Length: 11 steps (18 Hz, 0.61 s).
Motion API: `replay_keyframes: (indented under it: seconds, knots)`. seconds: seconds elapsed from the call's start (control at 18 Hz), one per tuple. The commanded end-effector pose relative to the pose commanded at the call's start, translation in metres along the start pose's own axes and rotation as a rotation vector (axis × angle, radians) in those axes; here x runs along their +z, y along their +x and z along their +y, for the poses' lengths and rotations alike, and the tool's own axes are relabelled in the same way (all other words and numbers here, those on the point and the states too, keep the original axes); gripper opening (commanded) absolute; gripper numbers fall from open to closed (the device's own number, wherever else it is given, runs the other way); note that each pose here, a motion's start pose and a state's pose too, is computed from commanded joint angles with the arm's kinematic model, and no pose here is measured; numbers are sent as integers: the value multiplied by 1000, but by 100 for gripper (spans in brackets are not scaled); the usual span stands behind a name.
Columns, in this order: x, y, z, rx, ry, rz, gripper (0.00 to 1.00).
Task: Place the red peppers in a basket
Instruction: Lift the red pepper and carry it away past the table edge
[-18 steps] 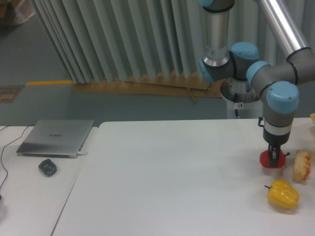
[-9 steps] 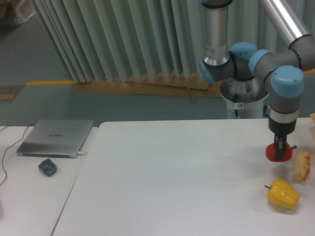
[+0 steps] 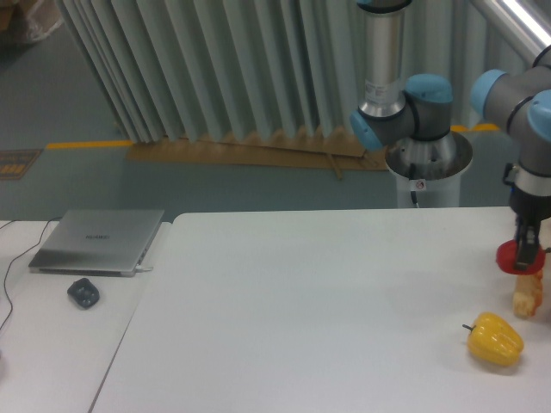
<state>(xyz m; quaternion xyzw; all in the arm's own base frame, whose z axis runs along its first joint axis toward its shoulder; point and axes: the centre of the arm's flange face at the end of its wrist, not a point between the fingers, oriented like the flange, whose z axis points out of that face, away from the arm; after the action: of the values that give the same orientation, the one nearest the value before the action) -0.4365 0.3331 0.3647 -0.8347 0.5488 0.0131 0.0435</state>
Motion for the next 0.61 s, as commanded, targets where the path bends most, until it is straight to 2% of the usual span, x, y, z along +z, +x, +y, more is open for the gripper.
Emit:
replay_keyframes:
  seconds: [0.33, 0.61]
  knots:
    - [-15, 15, 14, 9, -13, -16, 54]
    - [-18, 40, 56, 22, 3, -49, 53]
